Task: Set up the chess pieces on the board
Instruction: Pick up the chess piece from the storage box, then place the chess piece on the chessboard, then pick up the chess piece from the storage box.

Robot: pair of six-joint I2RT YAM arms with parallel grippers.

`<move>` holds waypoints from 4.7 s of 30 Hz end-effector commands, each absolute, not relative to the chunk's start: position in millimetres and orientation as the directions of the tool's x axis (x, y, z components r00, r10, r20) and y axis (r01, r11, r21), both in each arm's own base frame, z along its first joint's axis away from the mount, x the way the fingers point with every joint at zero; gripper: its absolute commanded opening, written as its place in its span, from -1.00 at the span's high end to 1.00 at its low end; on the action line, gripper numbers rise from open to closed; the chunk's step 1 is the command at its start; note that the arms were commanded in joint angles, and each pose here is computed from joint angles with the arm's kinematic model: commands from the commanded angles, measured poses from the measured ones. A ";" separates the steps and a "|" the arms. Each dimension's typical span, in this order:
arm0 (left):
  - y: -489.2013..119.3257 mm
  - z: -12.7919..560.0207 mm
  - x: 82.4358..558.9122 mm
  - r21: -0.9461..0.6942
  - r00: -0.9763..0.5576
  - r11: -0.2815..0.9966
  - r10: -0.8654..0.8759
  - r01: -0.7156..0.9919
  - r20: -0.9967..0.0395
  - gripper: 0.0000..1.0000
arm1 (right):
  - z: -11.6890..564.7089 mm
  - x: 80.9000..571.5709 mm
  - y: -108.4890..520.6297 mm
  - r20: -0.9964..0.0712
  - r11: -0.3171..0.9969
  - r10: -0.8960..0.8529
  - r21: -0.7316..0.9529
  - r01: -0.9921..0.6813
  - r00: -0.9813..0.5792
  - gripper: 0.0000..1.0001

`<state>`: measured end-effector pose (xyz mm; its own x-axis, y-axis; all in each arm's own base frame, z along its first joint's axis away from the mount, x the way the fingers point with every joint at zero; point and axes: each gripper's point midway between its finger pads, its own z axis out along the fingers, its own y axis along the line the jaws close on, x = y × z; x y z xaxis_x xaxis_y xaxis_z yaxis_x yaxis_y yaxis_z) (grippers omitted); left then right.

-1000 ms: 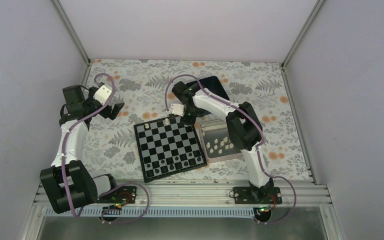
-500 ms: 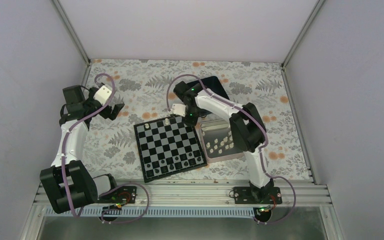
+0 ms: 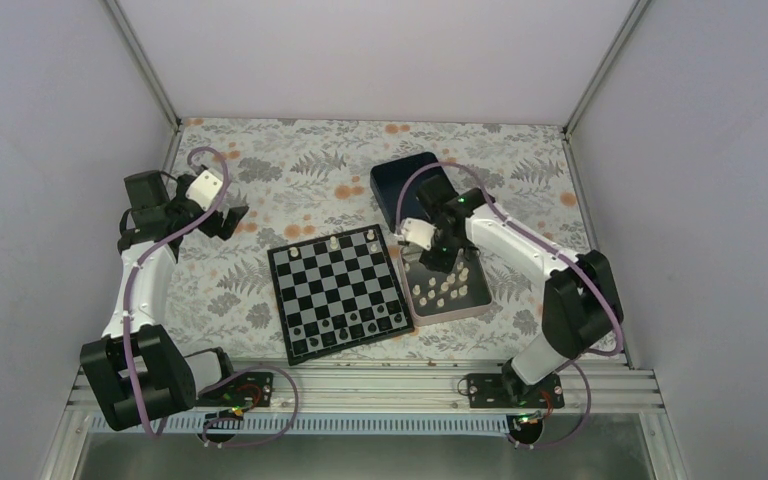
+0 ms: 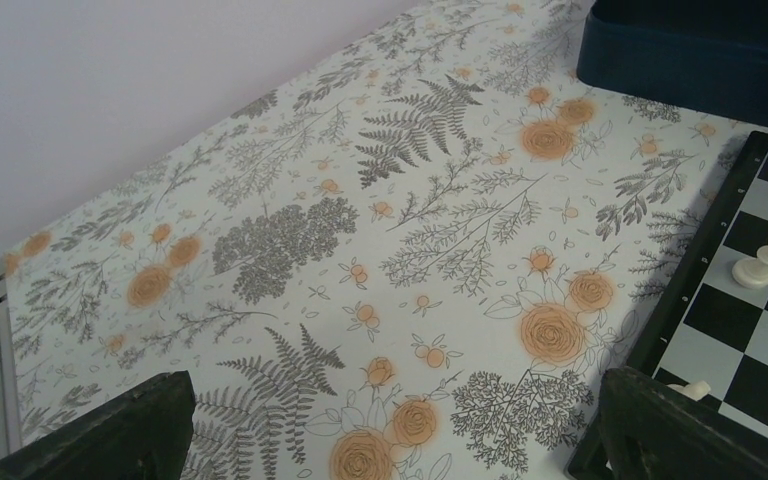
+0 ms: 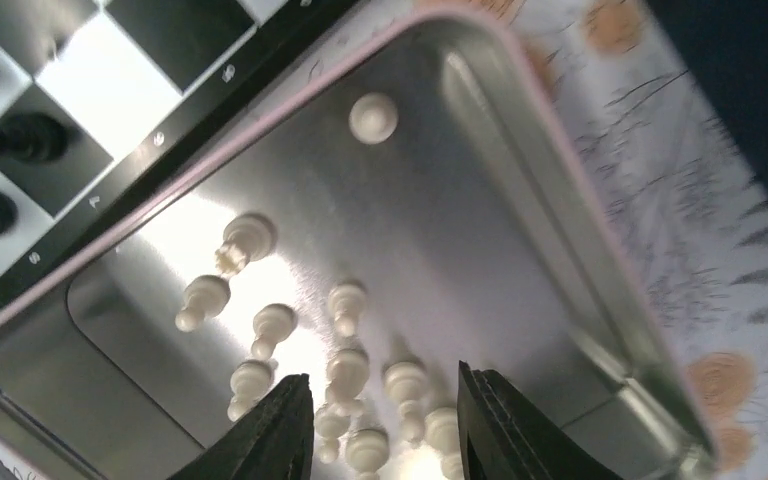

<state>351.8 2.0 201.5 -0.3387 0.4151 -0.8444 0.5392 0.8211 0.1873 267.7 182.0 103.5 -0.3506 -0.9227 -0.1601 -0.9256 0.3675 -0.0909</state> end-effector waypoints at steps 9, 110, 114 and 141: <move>0.2 212.5 355.2 0.182 -0.313 0.823 0.395 0.538 -0.864 -1.00 | 50.6 259.0 178.4 -0.177 0.341 -0.928 -0.040 -0.939 -0.329 0.23; -1.2 197.0 352.9 0.189 -0.312 0.806 0.418 0.561 -0.853 -1.00 | 155.2 287.7 271.6 -0.261 0.194 -0.954 -0.163 -0.967 -0.147 0.15; -0.1 198.9 355.4 0.183 -0.314 0.815 0.405 0.550 -0.859 -1.00 | 141.1 262.9 225.6 -0.246 0.237 -0.949 -0.136 -0.962 -0.199 0.07; 2.5 198.4 355.7 0.182 -0.327 0.825 0.401 0.535 -0.856 -1.00 | 39.8 226.8 172.5 -0.161 0.287 -0.945 0.007 -0.958 -0.284 0.22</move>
